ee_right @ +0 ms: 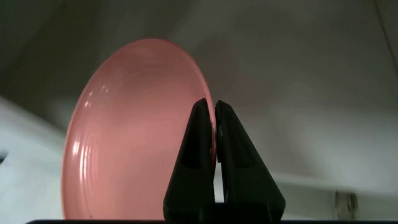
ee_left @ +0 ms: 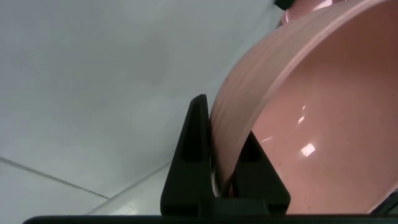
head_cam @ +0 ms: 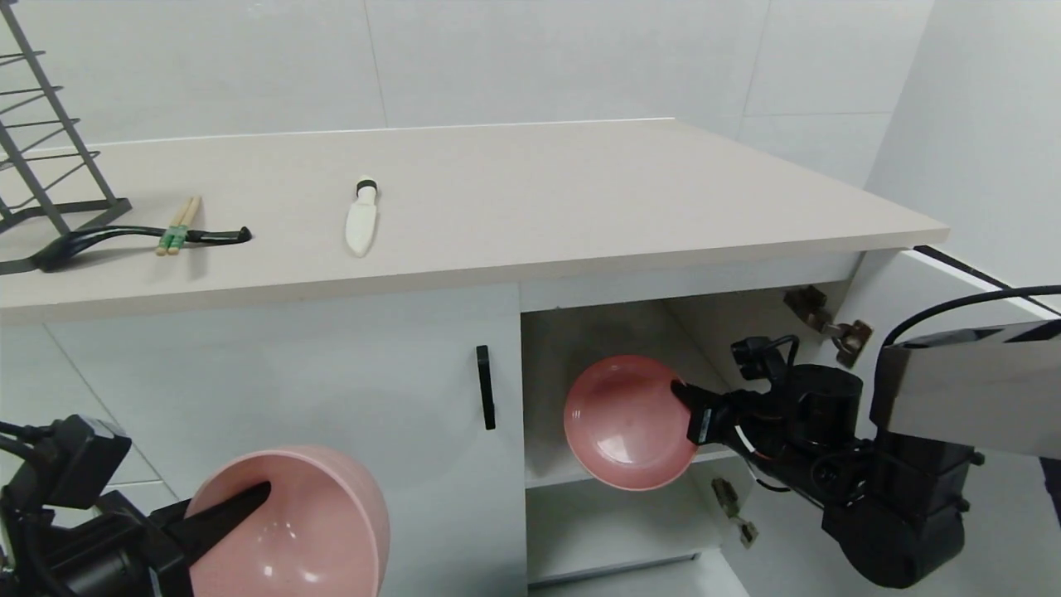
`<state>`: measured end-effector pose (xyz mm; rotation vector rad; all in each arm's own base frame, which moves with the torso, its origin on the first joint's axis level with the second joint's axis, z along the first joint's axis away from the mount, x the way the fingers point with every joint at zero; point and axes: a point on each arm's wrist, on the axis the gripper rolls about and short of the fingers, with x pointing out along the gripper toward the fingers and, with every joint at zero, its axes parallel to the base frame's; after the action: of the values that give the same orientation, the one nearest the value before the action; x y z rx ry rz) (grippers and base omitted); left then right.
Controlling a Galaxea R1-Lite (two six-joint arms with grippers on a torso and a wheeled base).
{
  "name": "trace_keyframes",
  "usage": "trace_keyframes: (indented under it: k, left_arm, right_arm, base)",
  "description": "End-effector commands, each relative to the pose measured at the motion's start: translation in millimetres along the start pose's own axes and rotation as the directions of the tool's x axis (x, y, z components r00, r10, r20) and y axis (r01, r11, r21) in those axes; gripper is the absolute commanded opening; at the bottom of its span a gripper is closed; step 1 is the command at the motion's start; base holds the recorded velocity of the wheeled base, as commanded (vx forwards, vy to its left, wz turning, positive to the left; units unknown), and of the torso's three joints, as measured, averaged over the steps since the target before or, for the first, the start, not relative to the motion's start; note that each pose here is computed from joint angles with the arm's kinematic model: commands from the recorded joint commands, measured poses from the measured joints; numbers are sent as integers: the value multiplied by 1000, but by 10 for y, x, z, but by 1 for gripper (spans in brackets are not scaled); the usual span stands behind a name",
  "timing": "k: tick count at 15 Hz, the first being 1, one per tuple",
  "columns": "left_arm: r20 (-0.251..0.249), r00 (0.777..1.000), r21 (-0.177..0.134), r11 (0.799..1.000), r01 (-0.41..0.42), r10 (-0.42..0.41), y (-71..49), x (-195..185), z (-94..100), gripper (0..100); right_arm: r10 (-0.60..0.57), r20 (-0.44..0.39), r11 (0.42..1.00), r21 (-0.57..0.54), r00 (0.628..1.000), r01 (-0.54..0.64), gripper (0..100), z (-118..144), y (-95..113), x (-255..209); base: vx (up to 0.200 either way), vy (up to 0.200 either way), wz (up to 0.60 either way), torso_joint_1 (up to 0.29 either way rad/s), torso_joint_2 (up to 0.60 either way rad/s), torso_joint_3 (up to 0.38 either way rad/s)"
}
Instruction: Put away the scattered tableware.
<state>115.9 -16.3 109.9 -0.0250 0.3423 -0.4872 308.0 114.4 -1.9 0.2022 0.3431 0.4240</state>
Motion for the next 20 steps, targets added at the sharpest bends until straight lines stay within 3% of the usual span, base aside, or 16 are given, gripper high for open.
trace_keyframes:
  k: [1, 4, 8, 13, 20]
  left_arm:
    - [4, 1000, 4, 1000, 1, -1, -3, -5, 4, 0]
    - [9, 1000, 11, 1000, 0, -1, -7, -13, 6, 0]
    - [16, 1000, 14, 1000, 0, 0, -11, -24, 12, 0]
    - [14, 1000, 12, 1000, 0, 0, -10, -22, 11, 0]
    - [10, 1000, 9, 1000, -1, 1, -6, -16, 8, 0]
  right_arm:
    - [-11, -26, 1000, 10, 1000, 11, 0, -105, -54, 74]
    - [-16, -48, 999, 28, 999, 17, 0, -217, -97, 160]
    - [-9, -12, 994, 112, 1000, 10, 0, -247, -137, 372]
    - [-18, -19, 993, 115, 1000, 20, 0, -362, -211, 496]
    - [-30, 46, 993, 118, 998, 24, 0, -492, -366, 870]
  base:
    - [0, 0, 0, 0, 0, 0]
    - [0, 0, 0, 0, 0, 0]
    - [0, 0, 0, 0, 0, 0]
    - [0, 0, 0, 0, 0, 0]
    - [0, 0, 0, 0, 0, 0]
